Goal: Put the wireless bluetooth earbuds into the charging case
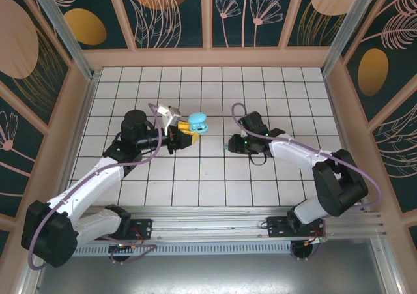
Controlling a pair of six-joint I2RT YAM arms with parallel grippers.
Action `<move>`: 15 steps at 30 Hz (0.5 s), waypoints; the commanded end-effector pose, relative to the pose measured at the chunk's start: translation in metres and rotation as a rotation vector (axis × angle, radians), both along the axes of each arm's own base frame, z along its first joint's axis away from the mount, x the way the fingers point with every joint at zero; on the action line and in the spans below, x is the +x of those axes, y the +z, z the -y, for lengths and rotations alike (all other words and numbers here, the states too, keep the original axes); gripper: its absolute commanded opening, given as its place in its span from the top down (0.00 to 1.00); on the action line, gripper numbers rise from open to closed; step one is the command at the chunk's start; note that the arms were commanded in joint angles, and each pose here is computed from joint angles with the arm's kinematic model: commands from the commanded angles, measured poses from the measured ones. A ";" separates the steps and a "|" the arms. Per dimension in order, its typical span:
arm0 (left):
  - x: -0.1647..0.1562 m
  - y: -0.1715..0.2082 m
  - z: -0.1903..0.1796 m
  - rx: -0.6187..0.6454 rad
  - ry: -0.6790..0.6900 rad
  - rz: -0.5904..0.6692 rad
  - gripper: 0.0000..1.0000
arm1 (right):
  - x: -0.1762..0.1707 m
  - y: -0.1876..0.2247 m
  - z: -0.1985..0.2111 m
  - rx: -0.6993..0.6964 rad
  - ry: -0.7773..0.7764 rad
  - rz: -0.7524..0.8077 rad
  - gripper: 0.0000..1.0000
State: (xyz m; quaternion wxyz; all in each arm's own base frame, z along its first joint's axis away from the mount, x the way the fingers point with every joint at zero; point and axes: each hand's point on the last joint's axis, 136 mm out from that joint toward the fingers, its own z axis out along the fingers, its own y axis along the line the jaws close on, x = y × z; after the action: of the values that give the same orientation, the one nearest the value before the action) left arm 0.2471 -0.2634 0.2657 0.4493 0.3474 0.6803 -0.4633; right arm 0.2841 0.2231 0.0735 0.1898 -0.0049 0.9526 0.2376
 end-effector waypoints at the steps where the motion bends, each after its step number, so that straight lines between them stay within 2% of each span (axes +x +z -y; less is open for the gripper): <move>1: 0.002 0.017 0.000 -0.023 0.000 0.060 0.79 | -0.006 0.021 -0.027 0.252 -0.124 -0.043 0.72; 3: 0.003 0.016 0.000 -0.020 0.000 0.058 0.79 | -0.004 0.019 -0.030 0.274 -0.147 -0.034 0.79; 7: 0.002 0.016 0.000 -0.020 -0.007 0.061 0.80 | 0.001 0.003 -0.024 0.226 -0.188 -0.018 0.93; 15: 0.000 0.012 -0.002 -0.012 0.000 0.064 0.79 | 0.005 -0.022 -0.026 0.221 -0.193 -0.039 0.97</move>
State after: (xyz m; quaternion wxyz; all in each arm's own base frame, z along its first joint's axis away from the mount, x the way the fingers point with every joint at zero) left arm 0.2470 -0.2634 0.2659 0.4496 0.3477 0.6801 -0.4631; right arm 0.2828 0.2468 0.0582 0.1868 0.1005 0.9254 0.3141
